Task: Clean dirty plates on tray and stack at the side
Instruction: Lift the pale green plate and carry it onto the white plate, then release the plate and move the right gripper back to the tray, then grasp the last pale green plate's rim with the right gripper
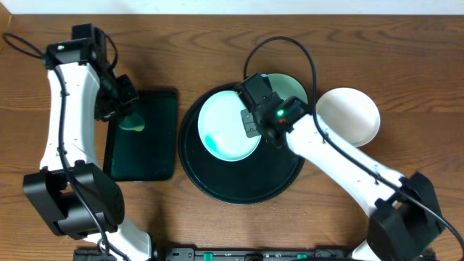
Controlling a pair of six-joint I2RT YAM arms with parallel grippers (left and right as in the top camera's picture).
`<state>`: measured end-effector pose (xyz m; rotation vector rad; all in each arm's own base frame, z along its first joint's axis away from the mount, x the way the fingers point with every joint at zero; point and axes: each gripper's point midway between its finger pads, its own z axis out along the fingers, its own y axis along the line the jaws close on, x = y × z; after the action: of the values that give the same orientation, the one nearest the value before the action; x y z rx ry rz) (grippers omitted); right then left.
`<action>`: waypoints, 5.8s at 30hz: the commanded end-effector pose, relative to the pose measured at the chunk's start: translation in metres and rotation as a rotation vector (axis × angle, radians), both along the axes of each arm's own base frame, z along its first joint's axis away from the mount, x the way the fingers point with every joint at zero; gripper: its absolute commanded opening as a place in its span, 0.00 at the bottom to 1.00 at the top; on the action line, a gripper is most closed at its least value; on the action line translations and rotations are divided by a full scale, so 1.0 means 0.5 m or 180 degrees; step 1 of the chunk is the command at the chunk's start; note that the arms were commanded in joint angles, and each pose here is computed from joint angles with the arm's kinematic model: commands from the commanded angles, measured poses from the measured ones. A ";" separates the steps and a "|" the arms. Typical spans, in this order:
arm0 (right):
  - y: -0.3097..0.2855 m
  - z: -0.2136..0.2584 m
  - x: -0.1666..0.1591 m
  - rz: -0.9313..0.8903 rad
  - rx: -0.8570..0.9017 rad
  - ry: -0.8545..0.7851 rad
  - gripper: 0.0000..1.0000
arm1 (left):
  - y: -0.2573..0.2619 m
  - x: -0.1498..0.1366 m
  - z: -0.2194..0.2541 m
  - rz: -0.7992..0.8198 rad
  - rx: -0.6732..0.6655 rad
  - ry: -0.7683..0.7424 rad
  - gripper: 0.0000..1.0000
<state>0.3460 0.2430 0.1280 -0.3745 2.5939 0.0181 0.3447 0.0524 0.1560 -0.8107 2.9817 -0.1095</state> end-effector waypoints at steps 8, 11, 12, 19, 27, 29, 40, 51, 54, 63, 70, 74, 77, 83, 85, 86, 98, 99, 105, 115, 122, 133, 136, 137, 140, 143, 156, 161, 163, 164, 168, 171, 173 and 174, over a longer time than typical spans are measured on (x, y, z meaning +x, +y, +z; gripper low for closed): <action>-0.006 0.181 -0.028 0.0172 -0.1808 -0.1701 0.01 | 0.006 -0.003 0.011 -0.0116 0.0007 -0.0024 0.07; 0.032 0.199 -0.063 0.0302 -0.1882 -0.1904 0.01 | 0.006 -0.001 0.011 -0.0115 0.0010 -0.0039 0.07; 0.038 0.200 -0.069 0.0331 -0.1876 -0.1922 0.01 | 0.006 0.001 0.011 -0.0113 0.0011 -0.0047 0.07; 0.048 0.262 -0.077 0.0082 -0.2013 -0.2392 0.01 | 0.006 0.001 0.011 -0.0102 0.0010 -0.0047 0.07; 0.083 0.155 -0.104 0.0766 -0.1653 -0.1603 0.01 | 0.006 0.000 0.011 -0.0103 0.0008 -0.0044 0.07; 0.075 0.135 -0.110 0.0688 -0.1387 -0.1333 0.01 | 0.006 -0.001 0.011 -0.0103 0.0008 -0.0036 0.07; -0.054 0.234 -0.009 0.0253 0.0798 -0.0048 0.01 | 0.005 -0.005 0.011 -0.0159 0.0007 -0.0017 0.07; -0.552 0.130 0.066 -0.2156 0.0960 0.0456 0.01 | 0.016 0.020 0.012 -0.0373 0.0119 -0.0176 0.07; -0.616 0.056 0.061 -0.2468 0.0843 0.0746 0.01 | 0.030 0.023 0.013 -0.0361 0.0247 -0.0185 0.07; -0.664 -0.126 0.050 -0.2615 0.0476 0.1485 0.01 | 0.032 0.033 0.014 -0.0358 0.0264 -0.0247 0.07; -0.676 -0.145 0.039 -0.2604 0.0307 0.1579 0.04 | 0.032 0.033 0.014 -0.0358 0.0264 -0.0249 0.07; -0.652 -0.131 0.034 -0.2373 0.0422 0.1702 0.33 | 0.033 0.034 0.014 -0.0359 0.0266 -0.0254 0.07; -0.612 -0.090 0.061 -0.1957 0.0589 0.1654 0.38 | 0.033 0.036 0.014 -0.0358 0.0268 -0.0268 0.07; -0.458 0.014 0.169 -0.0748 0.0827 0.1073 0.57 | 0.032 0.034 0.010 -0.0359 0.0263 -0.0248 0.07; -0.404 0.011 0.199 -0.0400 0.0739 0.0886 0.61 | 0.032 0.030 0.004 -0.0360 0.0255 -0.0217 0.07; -0.378 -0.001 0.209 -0.0240 0.0702 0.0855 0.61 | 0.031 0.029 0.001 -0.0360 0.0254 -0.0212 0.07; -0.247 -0.149 0.223 0.0586 0.0934 0.1148 0.55 | 0.031 0.028 -0.010 -0.0361 0.0249 -0.0195 0.07; -0.245 -0.155 0.224 0.0591 0.0947 0.1158 0.53 | 0.031 0.028 -0.010 -0.0361 0.0249 -0.0195 0.07; -0.233 -0.156 0.236 0.0637 0.0998 0.1076 0.47 | 0.031 0.028 -0.010 -0.0361 0.0249 -0.0195 0.07; -0.222 -0.186 0.240 0.0632 0.0990 0.1002 0.39 | 0.031 0.028 -0.010 -0.0361 0.0249 -0.0195 0.07; -0.228 -0.210 0.223 0.0569 0.0990 0.1089 0.03 | 0.031 0.028 -0.010 -0.0361 0.0250 -0.0196 0.07; -0.192 -0.058 0.178 0.0041 0.1198 0.1227 0.01 | 0.024 0.030 -0.006 -0.0391 0.0254 -0.0222 0.07; -0.161 -0.036 0.138 0.0030 0.1139 0.1350 0.01 | 0.008 0.031 0.007 -0.0458 0.0264 -0.0280 0.07; -0.144 -0.036 0.124 0.0080 0.1119 0.1411 0.01 | 0.001 0.032 0.013 -0.0489 0.0272 -0.0313 0.07; -0.118 -0.060 0.091 -0.0015 0.0926 0.1561 0.01 | -0.023 0.033 0.036 -0.0512 0.0280 -0.0425 0.07; -0.097 -0.112 0.060 -0.0238 0.0701 0.1629 0.01 | -0.051 0.032 0.043 -0.0507 0.0257 -0.0449 0.07; -0.074 -0.264 -0.002 -0.0429 0.0989 0.1768 0.01 | -0.195 0.033 0.035 -0.0987 0.0090 -0.0459 0.07; -0.072 -0.263 0.002 -0.0419 0.1003 0.1737 0.01 | -0.242 0.007 -0.007 -0.1047 0.0022 -0.0306 0.07; -0.072 -0.264 0.002 -0.0421 0.1003 0.1740 0.01 | -0.280 -0.011 -0.040 -0.1123 -0.0169 -0.0218 0.07; -0.072 -0.264 0.002 -0.0419 0.1003 0.1740 0.01 | -0.294 -0.020 -0.053 -0.1149 -0.0244 -0.0182 0.07; -0.071 -0.264 0.002 -0.0418 0.1003 0.1739 0.01 | -0.353 -0.057 -0.125 -0.1247 -0.0404 -0.0068 0.07; -0.071 -0.264 0.002 -0.0415 0.1004 0.1737 0.01 | -0.395 -0.059 -0.154 -0.1261 -0.0454 -0.0159 0.07; -0.071 -0.264 0.002 -0.0416 0.1002 0.1739 0.01 | -0.426 -0.044 -0.160 -0.1349 -0.0475 -0.0320 0.07; -0.071 -0.264 0.002 -0.0413 0.1001 0.1737 0.01 | -0.436 -0.038 -0.164 -0.1355 -0.0465 -0.0364 0.07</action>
<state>0.3503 0.2100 0.0030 -0.1170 3.0564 0.5543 0.3189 -0.1470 0.0736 -0.1369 3.0515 -0.3315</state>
